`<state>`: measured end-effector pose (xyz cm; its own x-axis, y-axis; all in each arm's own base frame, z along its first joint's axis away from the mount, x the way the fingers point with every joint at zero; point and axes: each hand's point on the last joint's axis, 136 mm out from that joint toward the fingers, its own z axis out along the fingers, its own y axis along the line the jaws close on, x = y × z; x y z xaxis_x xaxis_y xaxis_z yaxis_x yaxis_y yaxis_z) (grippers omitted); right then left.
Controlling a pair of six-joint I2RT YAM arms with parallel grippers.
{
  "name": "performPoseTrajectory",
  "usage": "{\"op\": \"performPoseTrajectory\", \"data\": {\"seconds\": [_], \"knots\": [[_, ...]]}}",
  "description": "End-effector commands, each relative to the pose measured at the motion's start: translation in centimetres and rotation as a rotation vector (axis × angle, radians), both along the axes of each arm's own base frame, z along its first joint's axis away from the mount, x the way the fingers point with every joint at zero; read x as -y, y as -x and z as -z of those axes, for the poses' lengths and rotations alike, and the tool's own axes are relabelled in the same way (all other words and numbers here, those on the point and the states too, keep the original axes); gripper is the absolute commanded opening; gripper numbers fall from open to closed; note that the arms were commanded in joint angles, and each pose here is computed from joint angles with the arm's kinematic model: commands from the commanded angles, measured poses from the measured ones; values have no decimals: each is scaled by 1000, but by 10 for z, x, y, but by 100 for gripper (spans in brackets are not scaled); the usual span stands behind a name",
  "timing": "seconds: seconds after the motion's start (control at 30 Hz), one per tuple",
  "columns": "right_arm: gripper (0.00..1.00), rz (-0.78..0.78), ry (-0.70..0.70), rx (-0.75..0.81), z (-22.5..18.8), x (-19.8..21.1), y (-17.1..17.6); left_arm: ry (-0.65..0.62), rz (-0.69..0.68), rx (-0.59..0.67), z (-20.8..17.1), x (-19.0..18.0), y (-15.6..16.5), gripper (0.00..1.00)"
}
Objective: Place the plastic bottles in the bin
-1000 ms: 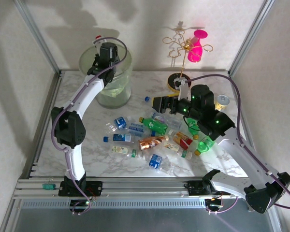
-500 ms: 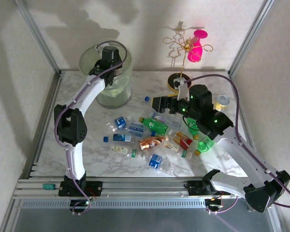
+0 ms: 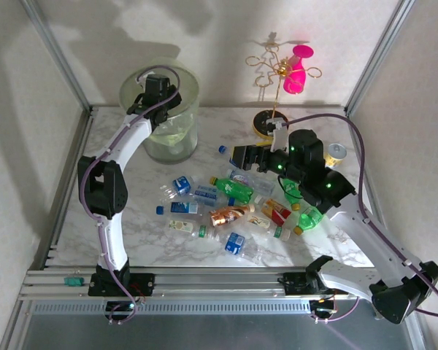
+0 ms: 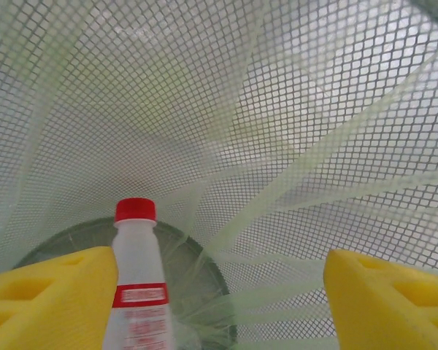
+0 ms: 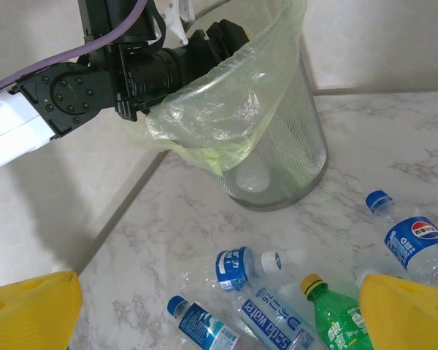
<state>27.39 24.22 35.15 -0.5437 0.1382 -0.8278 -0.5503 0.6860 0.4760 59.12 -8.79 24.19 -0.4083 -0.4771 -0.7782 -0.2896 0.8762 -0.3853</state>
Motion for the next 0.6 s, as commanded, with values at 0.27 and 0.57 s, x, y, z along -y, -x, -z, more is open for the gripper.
{"op": "performPoseTrajectory", "data": {"seconds": [0.27,0.57], "knots": [[98,32,-23,11,-7,8,6,124,52,128,-84,12,52,75],[97,47,-26,-6,-5,10,6,162,104,266,-159,14,116,76]]}}
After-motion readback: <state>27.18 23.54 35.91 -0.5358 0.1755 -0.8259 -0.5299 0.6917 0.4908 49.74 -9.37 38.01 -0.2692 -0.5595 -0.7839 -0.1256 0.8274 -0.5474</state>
